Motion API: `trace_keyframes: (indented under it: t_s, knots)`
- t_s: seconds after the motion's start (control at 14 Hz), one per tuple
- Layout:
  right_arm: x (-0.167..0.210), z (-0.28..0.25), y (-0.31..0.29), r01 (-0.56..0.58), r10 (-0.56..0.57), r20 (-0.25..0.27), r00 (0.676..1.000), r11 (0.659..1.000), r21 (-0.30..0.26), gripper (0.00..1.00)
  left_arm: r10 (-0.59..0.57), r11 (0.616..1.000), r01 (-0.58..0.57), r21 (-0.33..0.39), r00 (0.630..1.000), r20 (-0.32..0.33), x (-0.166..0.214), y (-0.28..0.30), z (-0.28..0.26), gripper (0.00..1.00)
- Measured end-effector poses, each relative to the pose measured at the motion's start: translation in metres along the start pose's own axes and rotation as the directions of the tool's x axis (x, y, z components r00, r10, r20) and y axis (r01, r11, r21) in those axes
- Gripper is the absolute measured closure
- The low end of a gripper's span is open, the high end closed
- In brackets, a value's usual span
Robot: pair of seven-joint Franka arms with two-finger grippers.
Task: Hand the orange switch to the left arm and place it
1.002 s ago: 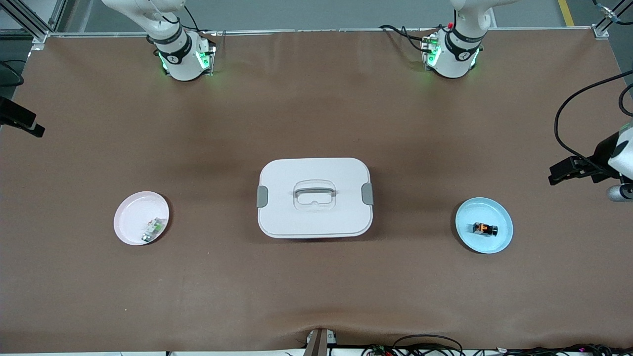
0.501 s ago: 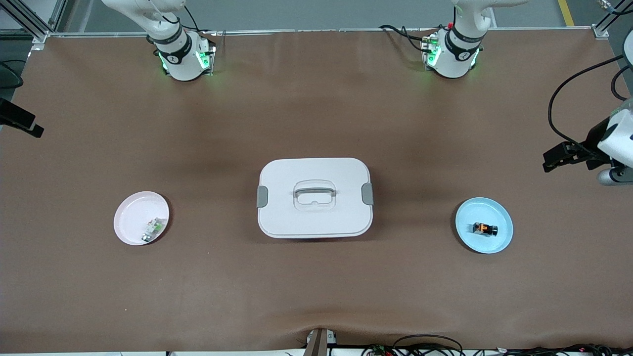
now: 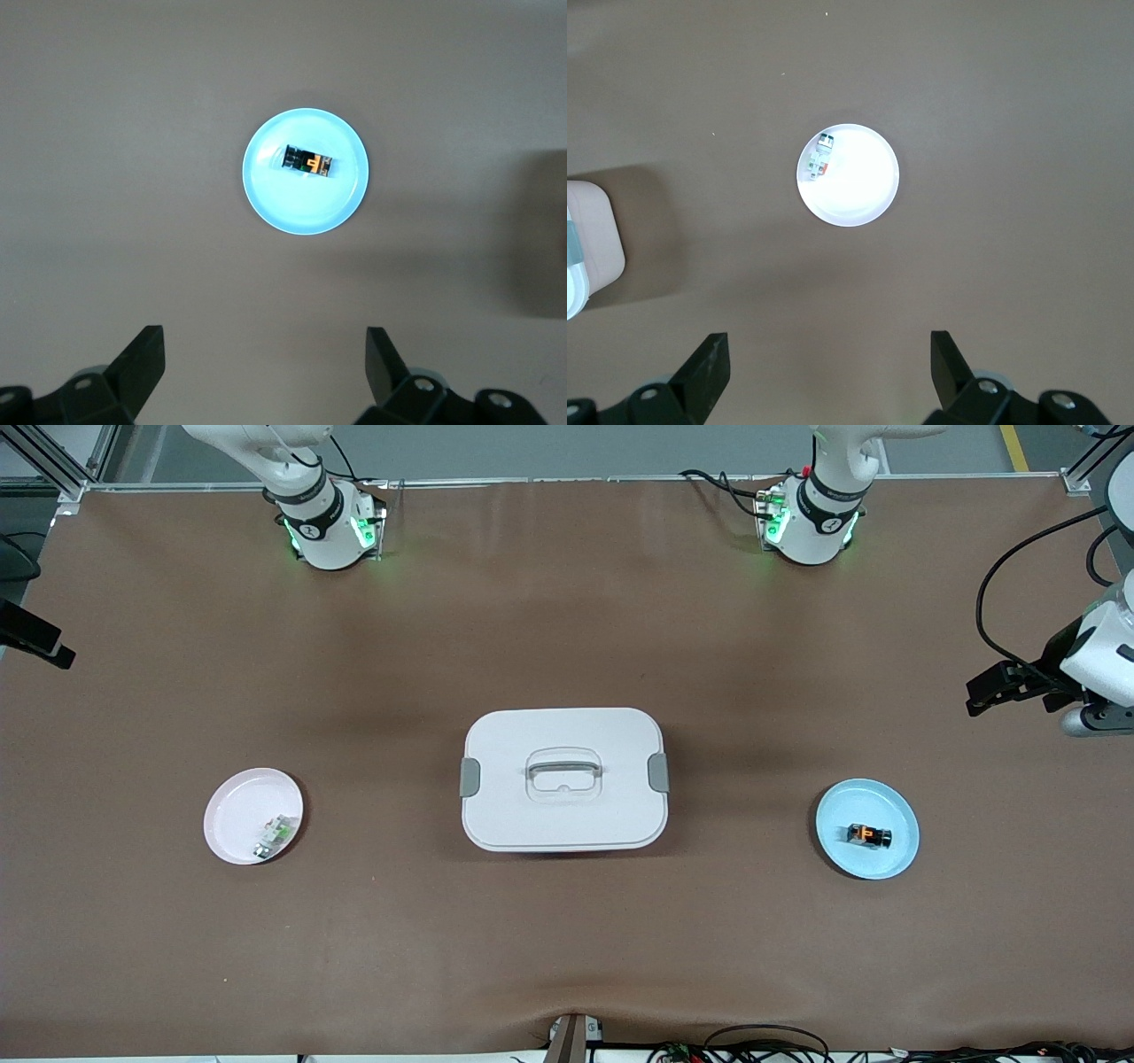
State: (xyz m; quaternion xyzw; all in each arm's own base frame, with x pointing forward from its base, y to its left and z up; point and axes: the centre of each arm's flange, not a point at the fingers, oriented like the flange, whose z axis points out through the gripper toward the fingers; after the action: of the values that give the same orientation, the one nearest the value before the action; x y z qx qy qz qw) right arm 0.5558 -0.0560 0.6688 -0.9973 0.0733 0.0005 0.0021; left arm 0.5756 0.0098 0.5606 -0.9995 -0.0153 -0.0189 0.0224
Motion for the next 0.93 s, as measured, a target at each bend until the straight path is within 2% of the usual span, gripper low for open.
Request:
trace_keyframes:
  t_s: [0.43,0.93]
  knots:
    - [0.000,0.000,0.000,0.001,-0.001,0.000,1.000,1.000,-0.001,0.00,-0.015,1.000,0.014,-0.013,0.999,-0.052,0.004,-0.007,-0.026,0.00]
    - [0.000,0.000,0.000,0.002,-0.002,-0.001,1.000,1.000,-0.001,0.00,-0.010,1.000,0.009,-0.026,0.999,-0.048,-0.003,-0.003,-0.075,0.00]
